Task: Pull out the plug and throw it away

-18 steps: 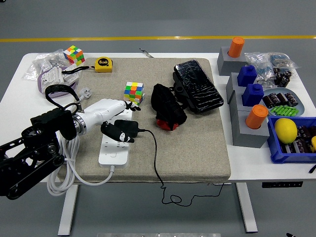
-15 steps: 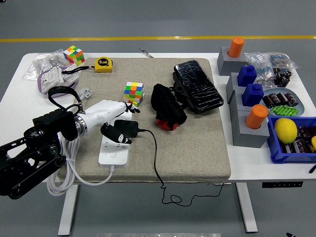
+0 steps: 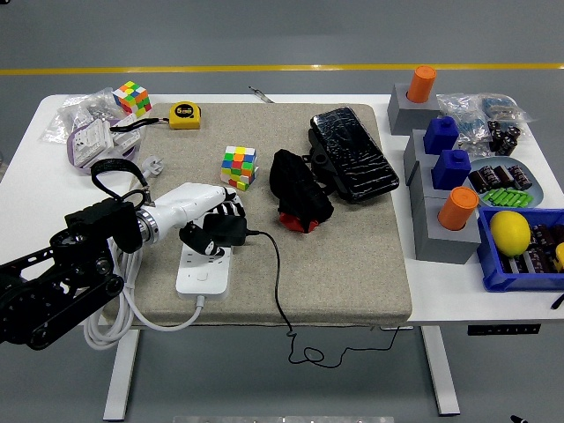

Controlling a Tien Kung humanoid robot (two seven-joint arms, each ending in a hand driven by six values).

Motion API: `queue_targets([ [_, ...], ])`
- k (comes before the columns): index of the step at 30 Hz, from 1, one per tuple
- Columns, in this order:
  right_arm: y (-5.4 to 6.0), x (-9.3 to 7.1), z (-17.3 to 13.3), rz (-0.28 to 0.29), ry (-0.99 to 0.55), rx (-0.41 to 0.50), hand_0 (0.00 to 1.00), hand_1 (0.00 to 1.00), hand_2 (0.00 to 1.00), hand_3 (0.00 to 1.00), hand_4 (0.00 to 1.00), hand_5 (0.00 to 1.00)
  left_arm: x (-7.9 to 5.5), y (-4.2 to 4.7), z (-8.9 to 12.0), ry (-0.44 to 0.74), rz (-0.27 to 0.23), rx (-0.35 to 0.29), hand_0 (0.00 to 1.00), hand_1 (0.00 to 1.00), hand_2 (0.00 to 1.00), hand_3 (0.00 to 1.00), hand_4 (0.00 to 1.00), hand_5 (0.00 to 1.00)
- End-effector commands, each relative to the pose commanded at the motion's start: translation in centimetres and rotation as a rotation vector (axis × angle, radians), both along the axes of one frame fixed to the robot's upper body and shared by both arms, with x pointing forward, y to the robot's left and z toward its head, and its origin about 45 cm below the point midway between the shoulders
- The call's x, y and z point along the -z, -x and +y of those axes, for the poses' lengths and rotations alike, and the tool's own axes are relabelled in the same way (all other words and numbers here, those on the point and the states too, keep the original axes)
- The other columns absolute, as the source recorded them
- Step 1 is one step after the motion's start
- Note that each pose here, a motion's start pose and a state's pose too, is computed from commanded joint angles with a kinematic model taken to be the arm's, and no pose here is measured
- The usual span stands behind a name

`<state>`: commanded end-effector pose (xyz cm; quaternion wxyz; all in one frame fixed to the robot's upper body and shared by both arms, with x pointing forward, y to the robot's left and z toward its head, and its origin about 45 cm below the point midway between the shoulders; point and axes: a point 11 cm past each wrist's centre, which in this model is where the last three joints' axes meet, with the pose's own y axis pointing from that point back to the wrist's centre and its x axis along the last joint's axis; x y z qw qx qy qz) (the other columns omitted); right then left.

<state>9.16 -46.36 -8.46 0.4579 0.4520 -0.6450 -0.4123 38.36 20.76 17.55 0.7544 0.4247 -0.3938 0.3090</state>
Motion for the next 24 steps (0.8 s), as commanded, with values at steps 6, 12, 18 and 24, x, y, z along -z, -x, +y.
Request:
queue_targets([
  [6, 0.0, 0.0, 0.0, -0.001, 0.000, 0.000, 0.640, 0.676, 0.686, 0.607, 0.998, 0.491, 0.1, -0.15, 0.0, 0.014, 0.002, -0.005, 0.403, 0.474, 0.477, 0.525, 0.823, 0.002],
  [12, -0.1, 0.0, 0.0, -0.002, 0.000, 0.001, 0.641, 0.676, 0.687, 0.607, 0.998, 0.492, 0.3, -0.15, -0.1, 0.022, -0.003, 0.006, 0.339, 0.415, 0.448, 0.533, 0.772, 0.002],
  [18, -0.1, 0.0, 0.0, -0.001, 0.000, 0.000, 0.641, 0.676, 0.686, 0.607, 0.998, 0.491, -0.1, -0.08, -0.5, 0.029, -0.008, 0.021, 0.301, 0.394, 0.438, 0.526, 0.728, 0.002],
  [24, -0.1, 0.0, 0.0, -0.001, 0.001, -0.001, 0.641, 0.677, 0.687, 0.607, 0.998, 0.491, -1.0, -0.16, -1.0, -0.003, -0.029, 0.047, 0.293, 0.387, 0.432, 0.524, 0.723, 0.002],
])
